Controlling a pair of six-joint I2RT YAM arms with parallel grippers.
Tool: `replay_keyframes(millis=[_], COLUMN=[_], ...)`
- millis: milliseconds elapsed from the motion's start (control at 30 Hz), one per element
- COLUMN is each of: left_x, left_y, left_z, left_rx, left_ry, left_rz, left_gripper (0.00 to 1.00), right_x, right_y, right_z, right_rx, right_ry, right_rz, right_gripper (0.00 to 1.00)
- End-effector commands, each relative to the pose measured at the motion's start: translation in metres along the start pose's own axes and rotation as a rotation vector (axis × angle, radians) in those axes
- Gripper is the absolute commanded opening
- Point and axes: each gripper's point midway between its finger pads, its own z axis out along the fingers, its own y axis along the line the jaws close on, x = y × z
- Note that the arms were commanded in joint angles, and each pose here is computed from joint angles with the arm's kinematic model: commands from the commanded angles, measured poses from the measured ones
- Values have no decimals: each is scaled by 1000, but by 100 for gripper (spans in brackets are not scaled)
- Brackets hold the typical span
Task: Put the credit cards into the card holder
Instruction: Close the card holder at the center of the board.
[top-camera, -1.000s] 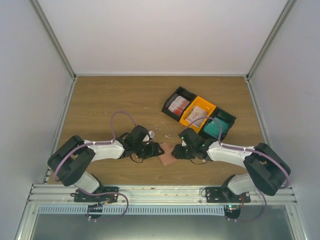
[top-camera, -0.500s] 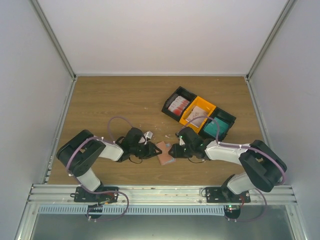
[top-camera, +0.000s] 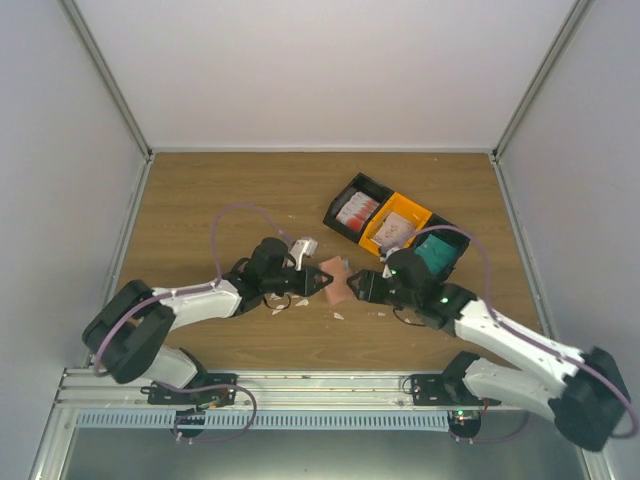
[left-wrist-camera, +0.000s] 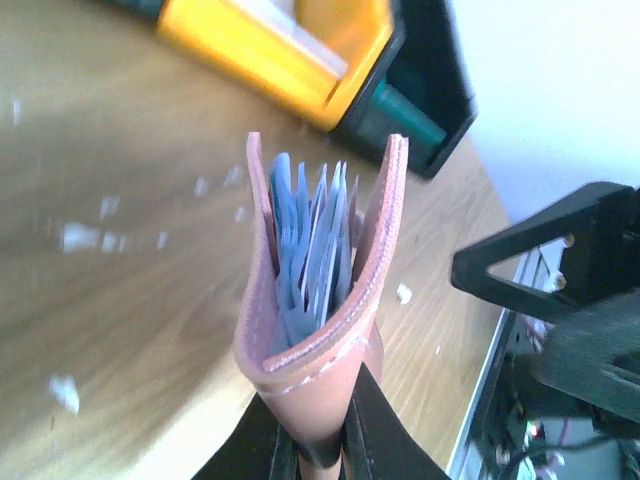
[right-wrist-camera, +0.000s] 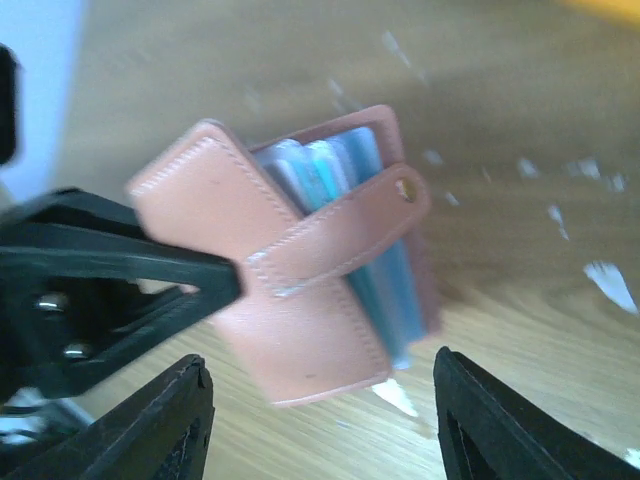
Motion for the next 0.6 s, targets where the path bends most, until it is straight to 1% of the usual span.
replay_keyframes(millis=[0, 67, 167, 300, 400, 467, 500, 567], left_x=[-63, -81, -102, -116, -112, -101, -91, -81], left_y=[-48, -63, -81, -104, -120, -130, -134, -130], left_z=[-25, -37, -56, -79, -92, -97, -96, -95], left_rx=[-29, -49, -79, -108, -128, -129, -119, -176], left_ry=[-225, -305, -424, -579, -679, -722, -728, -750], left_rz=[281, 373, 493, 701, 912, 1075, 1169, 1303], left_gripper=[0, 0, 0, 0, 0, 4, 4, 3], right_x=[-42, -52, -61, -74, -80, -82, -83, -85], right_y=[30, 43, 60, 87, 101, 109, 109, 104], right_z=[-52, -70, -89, -111, -118, -119, -117, -114], right_rx=[-91, -152, -250, -421, -506, -543, -541, -514], right_ry=[-195, -243, -281, -324, -329, -318, -315, -325], right_rz=[78, 115, 176, 253, 299, 317, 326, 350], right_gripper=[62, 62, 64, 73, 80, 83, 83, 84])
